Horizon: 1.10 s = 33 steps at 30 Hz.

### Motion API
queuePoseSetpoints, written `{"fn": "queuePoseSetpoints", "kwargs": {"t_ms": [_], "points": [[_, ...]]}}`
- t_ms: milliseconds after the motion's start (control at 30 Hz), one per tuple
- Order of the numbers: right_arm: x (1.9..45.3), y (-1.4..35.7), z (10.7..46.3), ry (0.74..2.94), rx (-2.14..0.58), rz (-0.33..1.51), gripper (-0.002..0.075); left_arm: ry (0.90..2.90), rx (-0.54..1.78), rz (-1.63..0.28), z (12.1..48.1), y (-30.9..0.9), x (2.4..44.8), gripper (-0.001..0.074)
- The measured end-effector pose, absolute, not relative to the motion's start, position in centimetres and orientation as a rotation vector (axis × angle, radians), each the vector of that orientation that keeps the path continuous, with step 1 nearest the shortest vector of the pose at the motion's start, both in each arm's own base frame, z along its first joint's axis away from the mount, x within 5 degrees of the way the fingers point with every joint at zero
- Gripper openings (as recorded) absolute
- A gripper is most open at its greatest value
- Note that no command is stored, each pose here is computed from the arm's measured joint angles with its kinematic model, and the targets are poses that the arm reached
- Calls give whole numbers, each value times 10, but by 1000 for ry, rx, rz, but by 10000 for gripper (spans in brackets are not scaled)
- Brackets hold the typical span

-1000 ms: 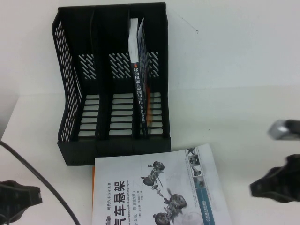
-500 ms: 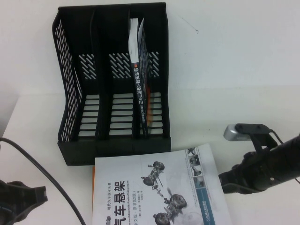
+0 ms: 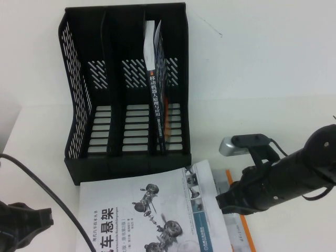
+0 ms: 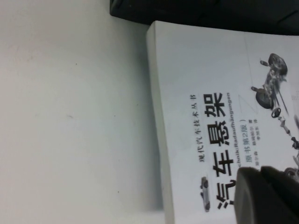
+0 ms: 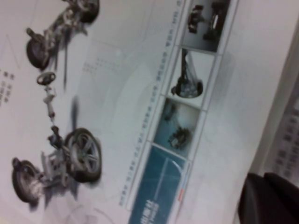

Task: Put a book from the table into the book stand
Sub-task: Push book with right arm

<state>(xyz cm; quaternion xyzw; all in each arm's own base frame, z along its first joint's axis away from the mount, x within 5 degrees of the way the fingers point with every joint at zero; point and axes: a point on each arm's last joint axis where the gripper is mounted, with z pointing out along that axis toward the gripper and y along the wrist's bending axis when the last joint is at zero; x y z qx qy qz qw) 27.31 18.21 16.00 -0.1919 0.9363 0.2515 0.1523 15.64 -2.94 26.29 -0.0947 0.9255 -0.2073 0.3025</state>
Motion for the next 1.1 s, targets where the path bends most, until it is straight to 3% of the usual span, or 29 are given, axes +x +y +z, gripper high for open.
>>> {"fn": "queuePoseSetpoints", "kwargs": {"t_ms": [633,900,1100], "points": [[269,221,155,2633,-573,727,1,2368,-261,-463,266,-23,164,-2],[283,186,171,2673,-454,636,1,2418,-299,-441,263,-21,161,-2],[274,177,168,2781,-501,612,2,2387,-353,-583,266,-29,161,-2]]}}
